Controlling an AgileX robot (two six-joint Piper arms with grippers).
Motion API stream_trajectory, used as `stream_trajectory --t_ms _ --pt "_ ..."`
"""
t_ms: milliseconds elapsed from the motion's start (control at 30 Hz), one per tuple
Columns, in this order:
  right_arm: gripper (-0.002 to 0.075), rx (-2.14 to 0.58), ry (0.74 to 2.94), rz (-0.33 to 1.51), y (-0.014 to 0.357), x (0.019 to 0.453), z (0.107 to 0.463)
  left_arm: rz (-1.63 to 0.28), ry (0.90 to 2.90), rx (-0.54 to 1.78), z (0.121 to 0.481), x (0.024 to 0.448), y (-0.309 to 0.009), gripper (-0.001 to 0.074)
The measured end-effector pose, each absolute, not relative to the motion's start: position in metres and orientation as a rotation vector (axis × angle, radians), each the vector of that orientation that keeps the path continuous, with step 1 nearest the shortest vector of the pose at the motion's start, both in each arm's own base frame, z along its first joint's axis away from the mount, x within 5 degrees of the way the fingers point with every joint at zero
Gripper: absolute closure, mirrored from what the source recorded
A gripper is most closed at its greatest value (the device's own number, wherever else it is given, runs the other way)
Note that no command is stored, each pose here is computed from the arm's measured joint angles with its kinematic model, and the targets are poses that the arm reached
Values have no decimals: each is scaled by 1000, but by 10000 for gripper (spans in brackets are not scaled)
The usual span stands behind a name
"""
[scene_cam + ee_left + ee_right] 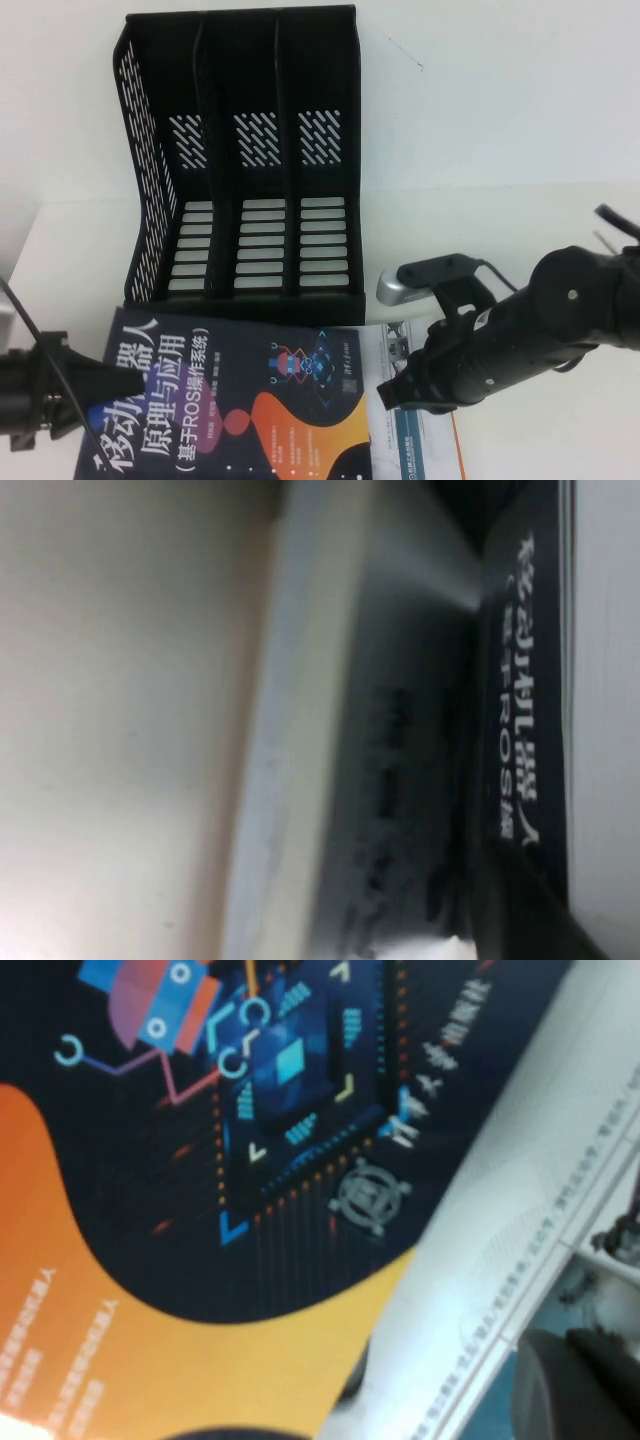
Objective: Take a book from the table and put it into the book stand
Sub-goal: Push book with right arm, then pick up the book with your left arm
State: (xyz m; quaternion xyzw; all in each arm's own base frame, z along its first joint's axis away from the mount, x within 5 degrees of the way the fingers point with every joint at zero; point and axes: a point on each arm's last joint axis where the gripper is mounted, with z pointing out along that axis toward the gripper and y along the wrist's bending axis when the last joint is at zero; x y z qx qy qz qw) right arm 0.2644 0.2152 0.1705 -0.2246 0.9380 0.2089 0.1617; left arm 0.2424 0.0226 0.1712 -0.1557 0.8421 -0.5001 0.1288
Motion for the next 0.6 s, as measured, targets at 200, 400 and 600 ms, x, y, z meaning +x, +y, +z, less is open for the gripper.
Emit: stream_trajectory --t_ms 200,400,600 --pt "721 -627 2589 577 206 257 209 -1334 2388 -363 219 223 15 624" --pt "721 -610 2481 587 196 246 249 -1224 2251 -272 271 196 2 624" --pt "721 -635 2431 612 187 231 275 -1109 2185 -177 328 177 -6 624"
